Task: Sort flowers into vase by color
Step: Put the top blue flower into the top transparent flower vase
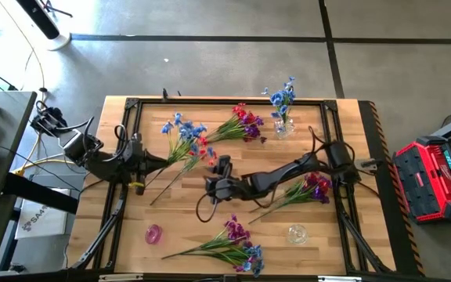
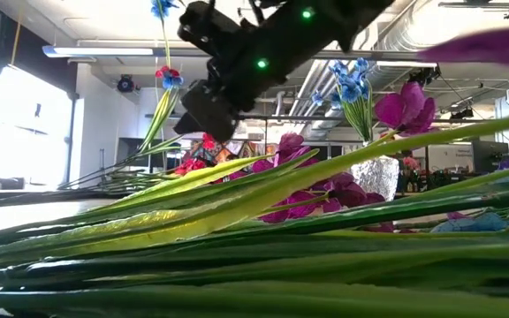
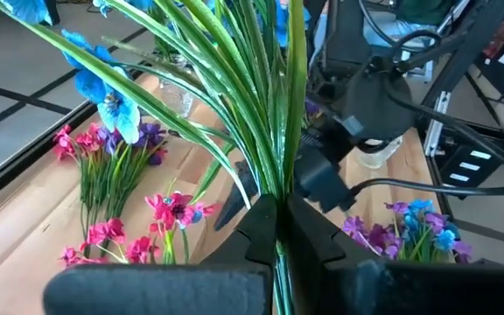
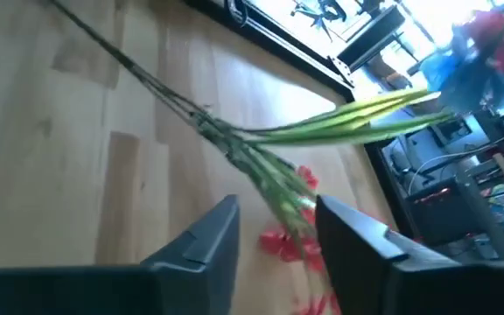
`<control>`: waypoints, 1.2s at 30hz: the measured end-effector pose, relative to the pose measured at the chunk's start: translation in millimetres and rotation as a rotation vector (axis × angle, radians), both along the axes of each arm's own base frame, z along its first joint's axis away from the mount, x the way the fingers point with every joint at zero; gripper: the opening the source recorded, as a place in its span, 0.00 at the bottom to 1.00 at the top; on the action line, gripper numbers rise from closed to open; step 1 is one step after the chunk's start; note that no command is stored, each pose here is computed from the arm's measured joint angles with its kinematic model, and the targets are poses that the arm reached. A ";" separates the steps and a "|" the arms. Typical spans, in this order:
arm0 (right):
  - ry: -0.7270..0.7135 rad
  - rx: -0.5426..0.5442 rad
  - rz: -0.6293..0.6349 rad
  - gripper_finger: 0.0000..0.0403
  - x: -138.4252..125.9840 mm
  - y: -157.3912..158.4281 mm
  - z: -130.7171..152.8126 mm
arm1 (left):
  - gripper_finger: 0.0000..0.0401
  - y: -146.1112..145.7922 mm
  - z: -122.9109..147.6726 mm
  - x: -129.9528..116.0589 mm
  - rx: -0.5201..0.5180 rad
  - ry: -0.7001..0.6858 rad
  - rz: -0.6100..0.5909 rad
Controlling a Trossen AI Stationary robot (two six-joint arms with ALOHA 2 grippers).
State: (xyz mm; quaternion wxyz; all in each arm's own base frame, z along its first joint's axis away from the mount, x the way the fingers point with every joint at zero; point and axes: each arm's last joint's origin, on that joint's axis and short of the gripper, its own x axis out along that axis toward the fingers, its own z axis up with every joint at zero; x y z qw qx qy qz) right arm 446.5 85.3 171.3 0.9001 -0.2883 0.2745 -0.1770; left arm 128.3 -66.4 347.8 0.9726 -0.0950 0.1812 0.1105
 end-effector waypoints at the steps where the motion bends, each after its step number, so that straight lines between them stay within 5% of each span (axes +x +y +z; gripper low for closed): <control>1: -0.004 0.002 -0.002 0.30 2.7 -2.6 1.7 | 0.00 -0.4 0.0 -0.2 -0.005 0.000 -0.002; 16: 0.112 0.097 0.006 0.21 4.7 -38.9 -6.8 | 0.00 -4.2 0.2 -2.2 -0.016 -0.005 -0.025; 22: 0.118 0.132 0.046 0.03 5.1 -37.9 -7.5 | 0.00 -4.0 0.2 -2.2 -0.014 -0.006 -0.020; 26: 0.123 0.171 0.061 0.01 4.6 -37.2 -8.7 | 0.00 -3.8 0.1 -2.4 -0.011 -0.006 -0.016; 36: 0.210 0.339 0.069 0.00 -1.8 -39.3 -18.3 | 0.00 18.9 31.9 -25.3 0.057 -0.162 0.168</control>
